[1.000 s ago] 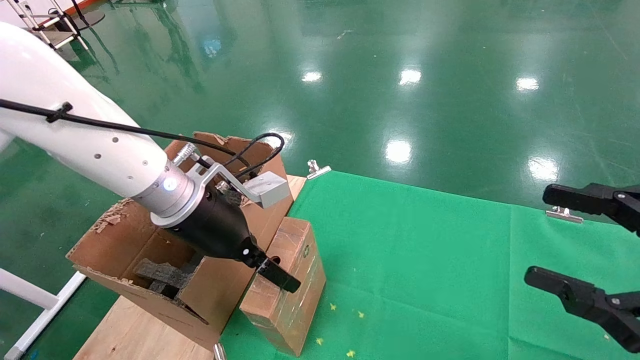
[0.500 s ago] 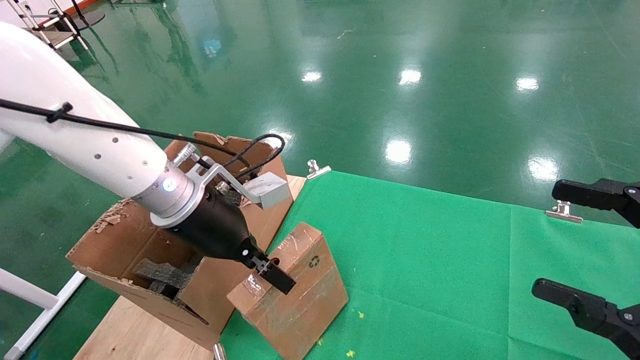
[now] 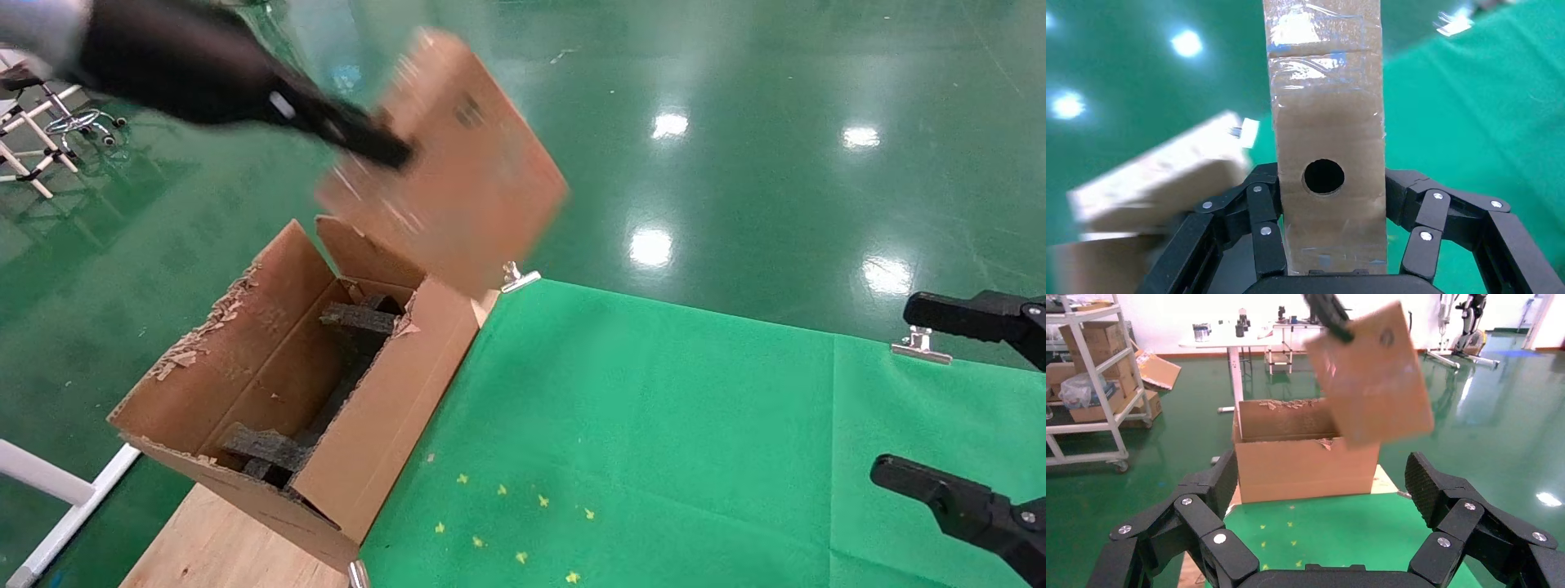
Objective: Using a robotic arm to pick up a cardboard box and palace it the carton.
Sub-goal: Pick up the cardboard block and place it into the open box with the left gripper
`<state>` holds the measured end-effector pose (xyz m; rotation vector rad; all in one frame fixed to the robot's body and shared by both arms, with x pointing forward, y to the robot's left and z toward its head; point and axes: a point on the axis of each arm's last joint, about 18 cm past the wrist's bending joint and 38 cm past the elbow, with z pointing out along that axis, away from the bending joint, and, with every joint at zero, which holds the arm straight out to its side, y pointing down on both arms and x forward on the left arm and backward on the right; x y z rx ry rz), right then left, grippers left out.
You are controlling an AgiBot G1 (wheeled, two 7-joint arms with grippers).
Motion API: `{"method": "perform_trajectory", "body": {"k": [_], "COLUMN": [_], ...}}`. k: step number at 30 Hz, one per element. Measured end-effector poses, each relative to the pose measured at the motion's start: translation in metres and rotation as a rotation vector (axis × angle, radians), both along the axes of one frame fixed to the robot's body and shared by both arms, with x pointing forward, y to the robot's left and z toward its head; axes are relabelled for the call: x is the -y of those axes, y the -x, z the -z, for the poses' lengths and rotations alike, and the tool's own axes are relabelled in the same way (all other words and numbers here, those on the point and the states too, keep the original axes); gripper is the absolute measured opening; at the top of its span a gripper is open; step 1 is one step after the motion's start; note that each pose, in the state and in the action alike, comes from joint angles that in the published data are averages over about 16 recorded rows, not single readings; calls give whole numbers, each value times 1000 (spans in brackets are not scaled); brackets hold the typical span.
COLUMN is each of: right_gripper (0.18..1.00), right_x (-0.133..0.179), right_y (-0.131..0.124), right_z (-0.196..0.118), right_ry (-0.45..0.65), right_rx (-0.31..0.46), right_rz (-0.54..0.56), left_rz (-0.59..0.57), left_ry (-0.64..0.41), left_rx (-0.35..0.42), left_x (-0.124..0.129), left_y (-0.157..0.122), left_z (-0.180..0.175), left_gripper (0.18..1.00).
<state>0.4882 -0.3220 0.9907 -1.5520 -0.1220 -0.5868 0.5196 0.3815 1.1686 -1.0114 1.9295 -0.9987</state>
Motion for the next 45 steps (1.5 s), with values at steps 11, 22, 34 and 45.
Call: {"method": "perform_trajectory", "body": {"k": [11, 22, 34, 45], "right_gripper": [1001, 1001, 1001, 1001], "right_x": [0, 0, 0, 0], "right_y": [0, 0, 0, 0], "right_z": [0, 0, 0, 0], "right_ry": [0, 0, 0, 0], "right_rx": [0, 0, 0, 0], "right_rz": [0, 0, 0, 0], "left_rz": [-235, -365, -399, -442], "left_ry": [56, 82, 79, 52], "left_rx": [35, -64, -134, -169], "left_x": [-109, -182, -208, -220], "left_y": [5, -6, -19, -31], "left_z": [-4, 58, 106, 138], "left_gripper": [331, 325, 321, 320]}}
